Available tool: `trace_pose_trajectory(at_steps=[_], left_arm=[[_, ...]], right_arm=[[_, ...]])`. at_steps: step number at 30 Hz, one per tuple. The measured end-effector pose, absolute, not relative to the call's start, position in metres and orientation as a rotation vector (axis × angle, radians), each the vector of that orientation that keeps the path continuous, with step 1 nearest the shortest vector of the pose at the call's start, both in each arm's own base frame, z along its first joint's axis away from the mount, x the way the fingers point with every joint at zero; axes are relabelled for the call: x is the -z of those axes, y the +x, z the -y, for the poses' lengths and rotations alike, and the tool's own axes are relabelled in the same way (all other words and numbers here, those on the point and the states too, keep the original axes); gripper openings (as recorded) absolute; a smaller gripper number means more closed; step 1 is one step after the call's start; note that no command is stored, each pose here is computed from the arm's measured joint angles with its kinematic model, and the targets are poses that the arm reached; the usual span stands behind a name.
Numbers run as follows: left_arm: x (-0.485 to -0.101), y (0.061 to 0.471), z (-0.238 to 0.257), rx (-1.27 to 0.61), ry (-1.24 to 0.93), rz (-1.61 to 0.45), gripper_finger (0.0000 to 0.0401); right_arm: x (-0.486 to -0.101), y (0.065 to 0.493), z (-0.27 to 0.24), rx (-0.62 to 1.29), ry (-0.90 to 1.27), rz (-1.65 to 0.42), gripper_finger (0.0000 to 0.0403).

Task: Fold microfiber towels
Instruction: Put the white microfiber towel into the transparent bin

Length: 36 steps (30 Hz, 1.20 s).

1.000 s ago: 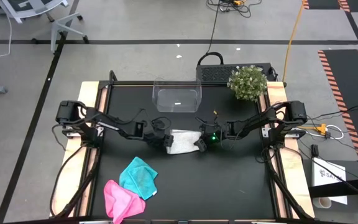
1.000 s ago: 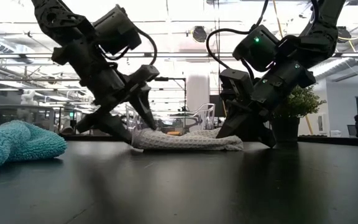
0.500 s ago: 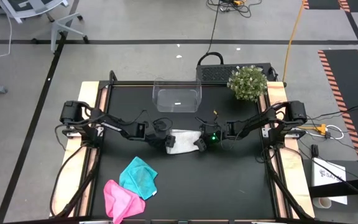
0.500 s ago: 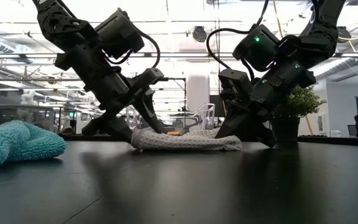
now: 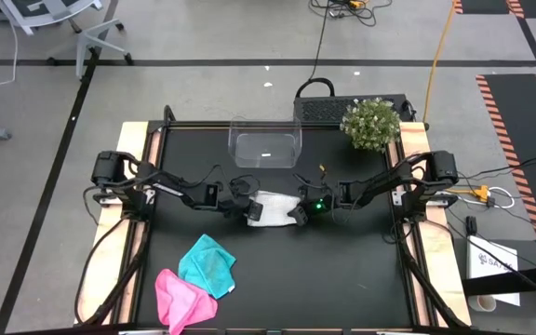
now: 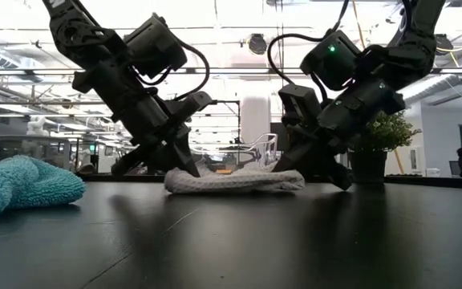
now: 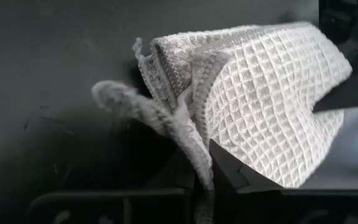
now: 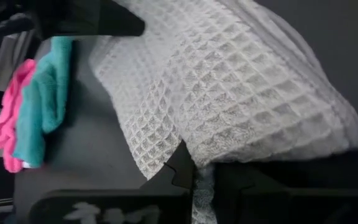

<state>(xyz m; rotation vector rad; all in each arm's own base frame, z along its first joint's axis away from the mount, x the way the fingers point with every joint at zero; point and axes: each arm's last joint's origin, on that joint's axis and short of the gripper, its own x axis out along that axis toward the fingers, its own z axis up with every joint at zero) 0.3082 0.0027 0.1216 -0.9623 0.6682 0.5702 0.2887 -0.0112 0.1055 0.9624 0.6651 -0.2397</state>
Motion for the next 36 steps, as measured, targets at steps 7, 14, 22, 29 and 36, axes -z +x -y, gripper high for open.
trace_pose_trajectory(at_steps=[7, 14, 22, 29, 36], left_arm=[[-0.141, 0.320, -0.012, -0.514, -0.926, -0.615, 0.0012], [-0.192, 0.323, -0.030, -0.451, -0.833, -0.549, 0.0010], [-0.256, 0.306, -0.072, -0.588, -0.614, -0.495, 0.0010], [-0.274, 0.293, -0.122, -0.689, -0.545, -0.448, 0.0008], [-0.269, 0.276, -0.161, -0.757, -0.558, -0.457, 0.0008]], right_arm=[[-0.132, 0.298, 0.015, 0.208, 0.943, -0.595, 0.0014], [-0.183, 0.302, 0.029, 0.204, 0.851, -0.546, 0.0014], [-0.245, 0.301, 0.079, 0.261, 0.675, -0.398, 0.0014], [-0.270, 0.300, 0.132, 0.338, 0.595, -0.395, 0.0014], [-0.254, 0.301, 0.176, 0.428, 0.621, -0.418, 0.0014]])
